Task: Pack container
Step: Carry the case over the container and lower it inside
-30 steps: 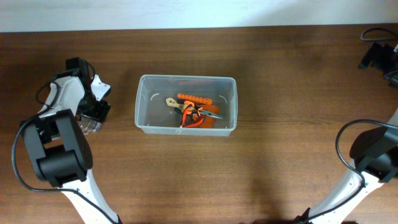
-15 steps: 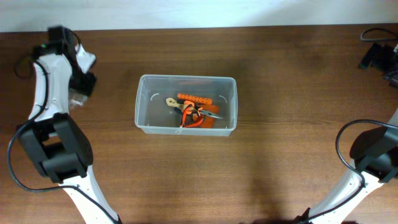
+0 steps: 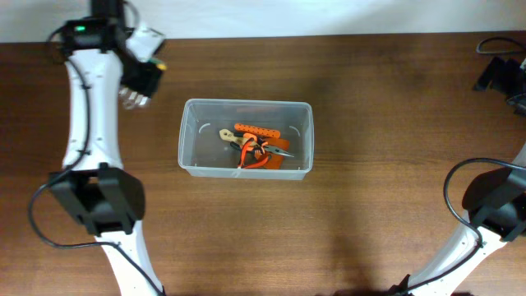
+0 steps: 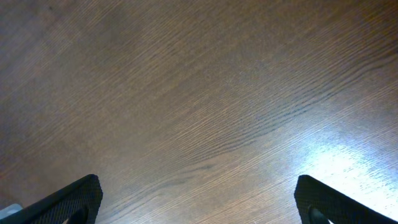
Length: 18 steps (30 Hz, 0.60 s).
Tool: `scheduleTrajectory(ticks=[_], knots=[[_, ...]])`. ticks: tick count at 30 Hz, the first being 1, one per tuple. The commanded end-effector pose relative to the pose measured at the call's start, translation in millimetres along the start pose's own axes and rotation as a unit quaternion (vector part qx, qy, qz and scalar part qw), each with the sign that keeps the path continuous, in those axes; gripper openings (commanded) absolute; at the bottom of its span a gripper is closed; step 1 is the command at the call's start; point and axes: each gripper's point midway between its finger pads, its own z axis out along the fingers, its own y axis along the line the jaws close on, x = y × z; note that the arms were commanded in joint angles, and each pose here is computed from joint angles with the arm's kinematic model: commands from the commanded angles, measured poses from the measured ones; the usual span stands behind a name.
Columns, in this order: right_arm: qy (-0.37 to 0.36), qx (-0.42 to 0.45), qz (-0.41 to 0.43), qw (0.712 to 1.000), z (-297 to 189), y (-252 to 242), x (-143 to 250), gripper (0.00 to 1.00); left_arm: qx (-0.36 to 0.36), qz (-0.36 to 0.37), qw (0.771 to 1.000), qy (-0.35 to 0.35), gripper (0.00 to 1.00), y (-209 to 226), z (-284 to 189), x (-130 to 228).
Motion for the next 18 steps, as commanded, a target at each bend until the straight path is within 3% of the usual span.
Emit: scheduleTrajectory(ticks=[1,10,18], knots=[[0.001,-0.003,0.003,1.000,0,2,1,0.99,0.026,0.040,0.999,-0.016,0.60,-46,-10,-22],[0.001,-0.003,0.003,1.000,0,2,1,0.99,0.058,0.167,0.984,-0.023,0.61,-143,-20,-49],[0.001,-0.003,0.003,1.000,0,2,1,0.99,0.075,0.221,0.972,-0.022,0.65,-192,-23,-53]])
